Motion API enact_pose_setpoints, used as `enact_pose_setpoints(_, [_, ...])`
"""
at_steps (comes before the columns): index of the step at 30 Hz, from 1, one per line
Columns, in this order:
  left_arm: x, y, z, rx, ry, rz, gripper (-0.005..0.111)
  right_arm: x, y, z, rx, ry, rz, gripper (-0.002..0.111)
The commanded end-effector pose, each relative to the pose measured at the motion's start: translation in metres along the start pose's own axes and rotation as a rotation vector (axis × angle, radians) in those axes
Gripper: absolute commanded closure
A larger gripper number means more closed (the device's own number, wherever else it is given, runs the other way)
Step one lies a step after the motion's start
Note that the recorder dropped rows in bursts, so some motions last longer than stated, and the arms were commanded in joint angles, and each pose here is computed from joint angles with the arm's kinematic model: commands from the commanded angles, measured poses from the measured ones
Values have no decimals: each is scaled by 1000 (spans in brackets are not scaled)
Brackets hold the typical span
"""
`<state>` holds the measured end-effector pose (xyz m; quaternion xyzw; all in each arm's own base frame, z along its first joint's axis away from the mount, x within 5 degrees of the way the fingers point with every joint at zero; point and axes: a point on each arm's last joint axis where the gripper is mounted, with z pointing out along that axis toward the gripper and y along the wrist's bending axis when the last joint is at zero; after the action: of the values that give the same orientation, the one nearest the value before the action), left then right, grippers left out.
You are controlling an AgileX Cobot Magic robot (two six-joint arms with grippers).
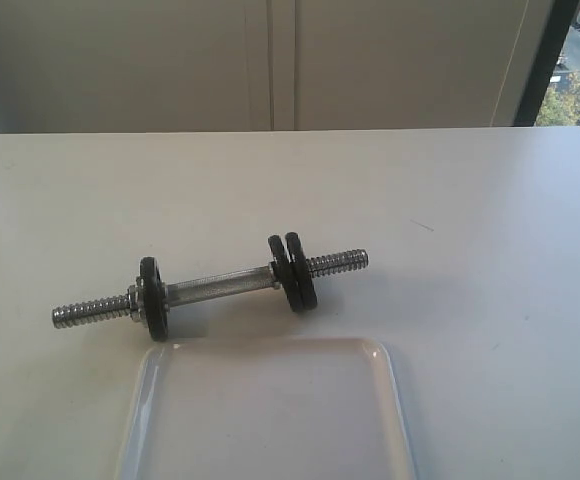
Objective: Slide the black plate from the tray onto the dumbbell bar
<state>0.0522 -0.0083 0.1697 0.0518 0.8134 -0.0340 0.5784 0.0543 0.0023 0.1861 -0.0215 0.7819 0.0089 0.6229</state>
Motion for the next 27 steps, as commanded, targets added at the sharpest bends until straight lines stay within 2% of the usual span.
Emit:
enact_pose_setpoints(1, [1,0,0,3,0,-13,107,0,0,0,0,-16,8,108])
enact_pose_setpoints(8, [1,0,0,3,0,-13,107,0,0,0,-1,-16,11,108])
enact_pose_setpoints(12, [1,0,0,3,0,-13,107,0,2,0,-21,-16,74,108])
enact_pose_setpoints(27, [1,0,0,3,0,-13,107,0,2,0,-21,-16,75,108])
